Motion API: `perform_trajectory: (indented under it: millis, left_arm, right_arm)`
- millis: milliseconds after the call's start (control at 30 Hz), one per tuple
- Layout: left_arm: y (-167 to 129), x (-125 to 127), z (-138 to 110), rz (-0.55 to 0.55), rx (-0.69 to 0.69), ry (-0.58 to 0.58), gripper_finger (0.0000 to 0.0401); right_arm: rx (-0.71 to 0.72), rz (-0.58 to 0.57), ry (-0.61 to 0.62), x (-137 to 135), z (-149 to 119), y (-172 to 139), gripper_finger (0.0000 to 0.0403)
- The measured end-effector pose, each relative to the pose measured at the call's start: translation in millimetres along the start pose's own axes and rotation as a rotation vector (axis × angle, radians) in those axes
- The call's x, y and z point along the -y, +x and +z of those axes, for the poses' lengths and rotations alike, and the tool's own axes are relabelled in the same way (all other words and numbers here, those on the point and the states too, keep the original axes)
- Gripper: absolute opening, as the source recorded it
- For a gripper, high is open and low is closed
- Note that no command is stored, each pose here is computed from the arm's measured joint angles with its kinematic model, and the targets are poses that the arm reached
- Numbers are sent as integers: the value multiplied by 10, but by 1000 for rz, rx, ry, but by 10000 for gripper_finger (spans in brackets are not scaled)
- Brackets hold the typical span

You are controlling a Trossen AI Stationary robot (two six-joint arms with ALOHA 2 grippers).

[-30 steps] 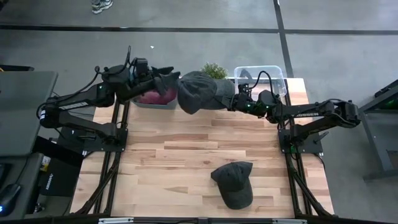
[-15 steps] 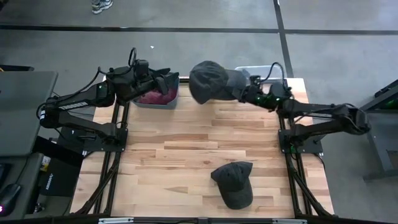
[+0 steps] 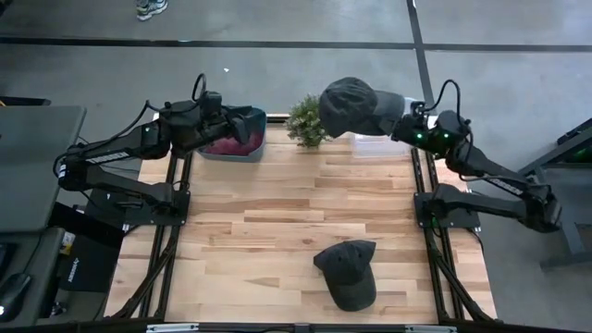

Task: Pick & Place hat
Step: Put the top black cap into the transparent bin

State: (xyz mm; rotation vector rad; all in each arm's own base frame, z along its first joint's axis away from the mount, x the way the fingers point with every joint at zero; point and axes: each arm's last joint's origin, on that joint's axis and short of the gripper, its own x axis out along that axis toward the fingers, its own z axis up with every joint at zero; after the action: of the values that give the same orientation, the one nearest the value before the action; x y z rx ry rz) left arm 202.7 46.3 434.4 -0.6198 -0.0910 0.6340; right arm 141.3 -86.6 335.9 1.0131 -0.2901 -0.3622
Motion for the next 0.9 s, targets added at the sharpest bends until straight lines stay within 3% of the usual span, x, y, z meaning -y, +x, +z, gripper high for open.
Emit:
perform_trajectory:
  millis: [233, 533, 733, 900]
  left_arm:
    - [-2, -20, -35, 6, -45, 10, 337]
    - [-4, -25, -62, -13, -90, 1, 337]
    - [-6, -26, -82, -37, -131, -12, 337]
    - [-7, -19, -84, -55, -144, -21, 337]
  right_arm:
    - [-4, -174, -100, 41, 157, -69, 5]
    - [-94, -382, -353, -491, 602, -121, 5]
    - [-195, -640, -453, -666, 764, -157, 5]
    - [-258, -814, -506, -607, 795, -98, 5]
